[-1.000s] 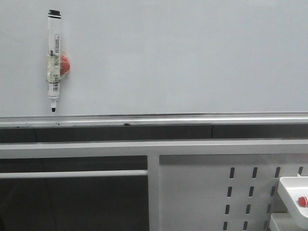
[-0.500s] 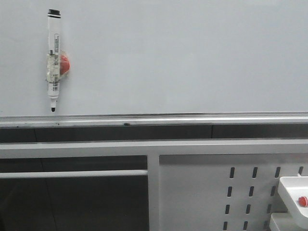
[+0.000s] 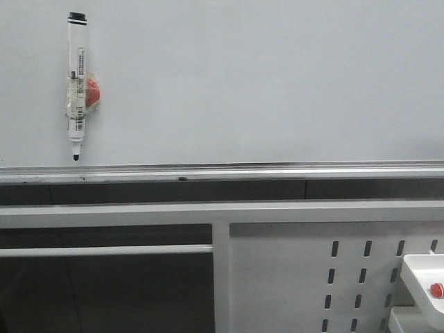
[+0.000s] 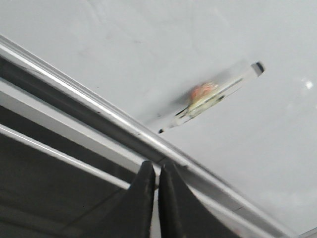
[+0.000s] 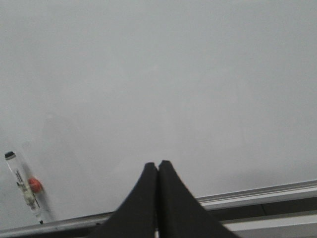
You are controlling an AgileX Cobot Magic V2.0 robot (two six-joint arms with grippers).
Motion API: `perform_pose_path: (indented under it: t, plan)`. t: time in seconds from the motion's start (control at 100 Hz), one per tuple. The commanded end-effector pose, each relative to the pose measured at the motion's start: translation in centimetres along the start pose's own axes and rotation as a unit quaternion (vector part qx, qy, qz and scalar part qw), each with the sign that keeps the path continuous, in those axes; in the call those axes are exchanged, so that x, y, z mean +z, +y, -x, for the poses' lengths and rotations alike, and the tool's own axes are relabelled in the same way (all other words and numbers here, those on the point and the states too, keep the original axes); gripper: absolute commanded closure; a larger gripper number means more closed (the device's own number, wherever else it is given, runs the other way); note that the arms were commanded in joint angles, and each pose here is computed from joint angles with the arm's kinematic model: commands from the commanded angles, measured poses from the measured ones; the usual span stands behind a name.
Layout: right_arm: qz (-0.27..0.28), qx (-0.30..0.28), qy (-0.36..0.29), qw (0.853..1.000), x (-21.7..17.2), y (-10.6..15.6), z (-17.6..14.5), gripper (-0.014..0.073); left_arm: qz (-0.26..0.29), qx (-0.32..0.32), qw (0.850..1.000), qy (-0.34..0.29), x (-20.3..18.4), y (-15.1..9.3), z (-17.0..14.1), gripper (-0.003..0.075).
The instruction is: Write number 1 on whiteboard
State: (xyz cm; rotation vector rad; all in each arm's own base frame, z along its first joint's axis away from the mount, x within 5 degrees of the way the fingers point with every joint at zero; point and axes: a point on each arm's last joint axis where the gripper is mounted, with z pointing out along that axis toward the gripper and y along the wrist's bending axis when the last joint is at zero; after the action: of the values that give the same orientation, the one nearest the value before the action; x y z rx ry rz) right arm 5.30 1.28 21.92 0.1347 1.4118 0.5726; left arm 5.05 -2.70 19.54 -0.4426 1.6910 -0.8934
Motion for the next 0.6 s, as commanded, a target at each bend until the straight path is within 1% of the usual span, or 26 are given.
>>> perform_pose_path:
  t: [0.0,0.06,0.12,0.18,0.22,0.26,0.27,0.28,0.33,0.4,0.42,0.47,0.52,0.59]
  plan:
    - [0.003,0.041,-0.06,0.997,-0.2,-0.1,0.7,0.0664,-0.018,-0.095,0.995,-0.032,0.1,0.5,0.0,0.0732]
    - [0.002,0.066,-0.079,0.995,-0.3,-0.2,1.1,0.0664,-0.018,-0.097,0.995,-0.032,0.1,0.5,0.0,0.0732]
    - [0.005,0.073,-0.088,0.993,-0.3,0.0,1.5,0.0664,-0.018,-0.096,0.995,-0.035,0.1,0.5,0.0,0.0732]
    - [0.007,0.073,-0.078,0.994,-0.3,0.2,1.8,0.0664,-0.02,-0.093,0.995,-0.043,0.0,0.3,0.3,0.0727]
    - [0.01,0.072,-0.065,0.995,-0.3,0.5,2.1,0.0664,-0.023,-0.078,0.996,-0.047,-0.1,0.0,0.5,0.072]
    - [0.014,0.064,-0.054,0.996,-0.3,0.9,2.5,0.0664,-0.03,-0.037,0.997,-0.056,-0.3,-0.6,1.1,0.0695]
    - [0.014,0.058,-0.046,0.997,-0.3,1.0,2.5,0.0664,-0.03,-0.037,0.997,-0.056,-0.3,-0.6,1.1,0.0695]
    - [0.016,0.055,-0.046,0.997,-0.3,1.1,2.7,0.0664,-0.034,-0.018,0.997,-0.06,-0.4,-1.0,1.3,0.0683]
    - [0.019,0.035,-0.024,0.999,-0.4,1.7,3.3,0.0664,-0.042,0.022,0.997,-0.069,-0.7,-1.8,2.0,0.0634]
    - [0.022,0.017,0.0,1.0,-0.7,2.5,4.3,0.0662,-0.054,0.095,0.991,-0.078,-1.2,-3.4,3.0,0.0549]
    - [0.023,0.011,0.005,1.0,-0.8,2.7,4.6,0.0662,-0.057,0.126,0.987,-0.078,-1.4,-4.0,3.4,0.0526]
    - [0.026,-0.002,0.008,1.0,-1.0,3.1,5.4,0.0662,-0.06,0.178,0.98,-0.068,-1.6,-5.1,4.0,0.0474]
    - [0.028,-0.024,0.006,0.999,-1.0,3.4,6.1,0.0662,-0.055,0.222,0.972,-0.053,-1.5,-6.0,4.6,0.0451]
    - [0.031,-0.071,0.003,0.997,-0.9,3.8,6.9,0.0638,-0.042,0.267,0.963,-0.021,-1.1,-6.8,5.3,0.0449]
